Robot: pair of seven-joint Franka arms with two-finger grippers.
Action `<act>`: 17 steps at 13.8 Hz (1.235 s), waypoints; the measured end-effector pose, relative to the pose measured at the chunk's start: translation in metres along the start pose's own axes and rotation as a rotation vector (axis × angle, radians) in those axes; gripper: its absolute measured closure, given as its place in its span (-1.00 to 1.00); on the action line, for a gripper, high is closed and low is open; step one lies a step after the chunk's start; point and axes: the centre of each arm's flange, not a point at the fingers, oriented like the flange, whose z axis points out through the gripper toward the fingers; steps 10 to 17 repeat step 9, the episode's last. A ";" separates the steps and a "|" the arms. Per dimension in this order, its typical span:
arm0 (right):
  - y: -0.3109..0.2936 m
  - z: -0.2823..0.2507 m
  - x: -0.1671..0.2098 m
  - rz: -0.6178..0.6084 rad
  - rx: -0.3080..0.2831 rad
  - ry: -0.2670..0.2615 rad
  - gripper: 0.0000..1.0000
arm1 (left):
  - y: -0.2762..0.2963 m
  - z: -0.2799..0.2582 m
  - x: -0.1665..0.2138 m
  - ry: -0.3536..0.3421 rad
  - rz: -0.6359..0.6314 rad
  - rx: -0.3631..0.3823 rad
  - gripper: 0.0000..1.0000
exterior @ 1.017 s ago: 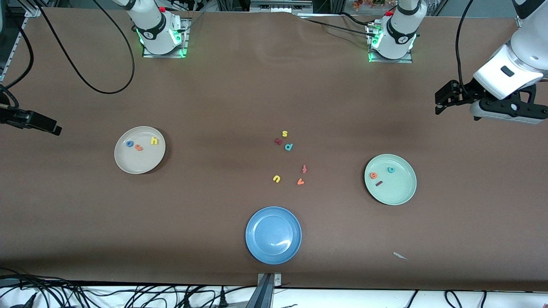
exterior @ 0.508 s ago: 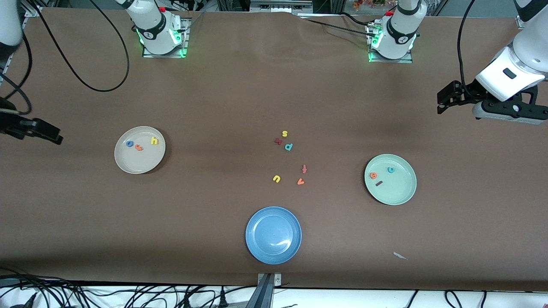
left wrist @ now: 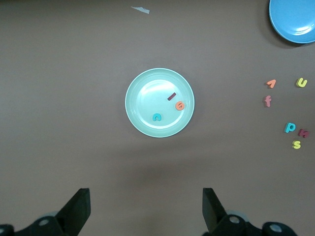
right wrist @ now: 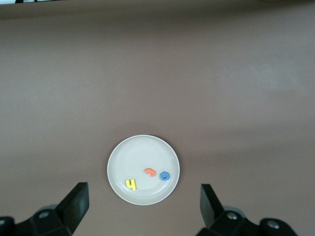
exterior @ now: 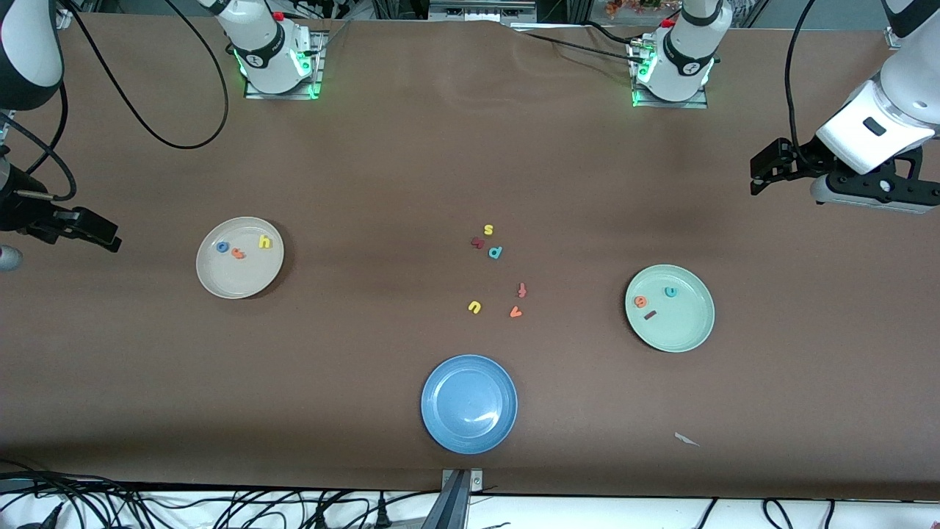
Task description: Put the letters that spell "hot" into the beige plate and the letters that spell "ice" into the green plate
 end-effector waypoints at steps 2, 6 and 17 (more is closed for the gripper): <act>-0.002 -0.006 -0.001 0.000 0.012 0.010 -1.00 | 0.000 0.000 -0.001 -0.007 0.000 0.000 -1.00; -0.004 -0.009 -0.002 -0.002 0.015 0.012 -1.00 | 0.000 0.000 -0.001 -0.011 0.000 0.000 -1.00; -0.005 -0.008 -0.007 -0.003 0.012 -0.023 -1.00 | 0.000 0.000 -0.001 -0.011 0.000 0.000 -1.00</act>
